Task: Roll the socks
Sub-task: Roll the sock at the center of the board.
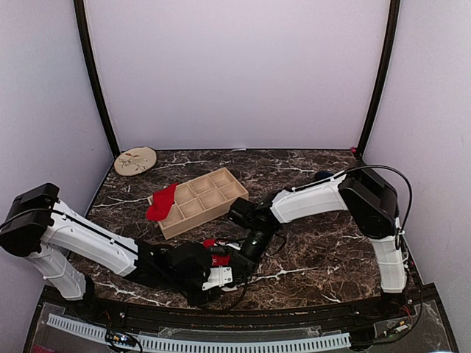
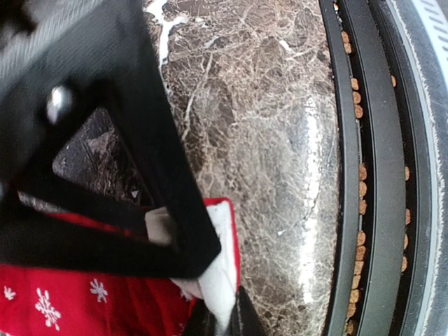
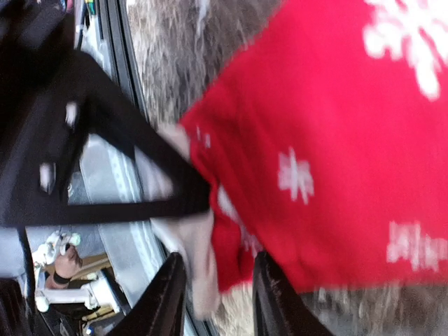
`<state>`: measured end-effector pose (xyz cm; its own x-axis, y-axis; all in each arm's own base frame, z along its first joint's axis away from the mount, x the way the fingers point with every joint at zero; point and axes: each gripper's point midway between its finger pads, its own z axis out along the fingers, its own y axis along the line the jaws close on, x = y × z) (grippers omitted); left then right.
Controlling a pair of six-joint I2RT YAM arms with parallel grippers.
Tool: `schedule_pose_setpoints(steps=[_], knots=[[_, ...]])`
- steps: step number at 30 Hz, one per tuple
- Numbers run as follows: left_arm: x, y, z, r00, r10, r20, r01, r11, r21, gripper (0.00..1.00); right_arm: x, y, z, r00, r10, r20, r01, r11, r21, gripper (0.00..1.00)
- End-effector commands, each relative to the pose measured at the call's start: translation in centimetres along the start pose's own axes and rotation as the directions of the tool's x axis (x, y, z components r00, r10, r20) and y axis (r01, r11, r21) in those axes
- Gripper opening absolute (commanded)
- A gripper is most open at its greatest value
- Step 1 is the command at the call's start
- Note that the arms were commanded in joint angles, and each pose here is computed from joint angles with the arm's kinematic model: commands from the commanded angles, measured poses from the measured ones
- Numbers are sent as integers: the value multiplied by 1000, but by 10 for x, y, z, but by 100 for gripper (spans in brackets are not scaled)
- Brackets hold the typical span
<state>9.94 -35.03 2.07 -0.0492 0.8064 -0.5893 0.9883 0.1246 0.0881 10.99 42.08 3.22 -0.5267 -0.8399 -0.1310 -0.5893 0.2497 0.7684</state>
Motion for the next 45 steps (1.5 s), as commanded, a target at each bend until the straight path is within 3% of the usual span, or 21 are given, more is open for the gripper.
schedule_pose_setpoints(steps=[1, 8, 18, 27, 36, 45], knots=[[14, -9, 2, 997, -68, -47, 73, 992, 102, 1, -7, 2, -25, 995, -1, 100, 0, 1000, 2, 33], [7, 2, 1, 991, -131, -26, 134, 975, 180, 0, -6, -7, -42, 982, 24, 185, -29, 999, 24, 35], [-4, 7, 4, 970, -242, -33, 237, 899, 367, 0, -7, -30, -64, 950, 13, 313, -76, 979, 190, 39], [-9, 5, 3, 948, -313, -59, 304, 832, 464, 1, -3, -56, -97, 869, 15, 495, -196, 929, 315, 40], [-5, 3, 2, 928, -354, -119, 360, 760, 542, 1, 7, -43, -134, 749, -149, 645, -196, 881, 431, 39], [-4, 8, 7, 898, -396, -191, 423, 657, 624, 1, 27, 6, -112, 731, -396, 556, -33, 793, 608, 39]])
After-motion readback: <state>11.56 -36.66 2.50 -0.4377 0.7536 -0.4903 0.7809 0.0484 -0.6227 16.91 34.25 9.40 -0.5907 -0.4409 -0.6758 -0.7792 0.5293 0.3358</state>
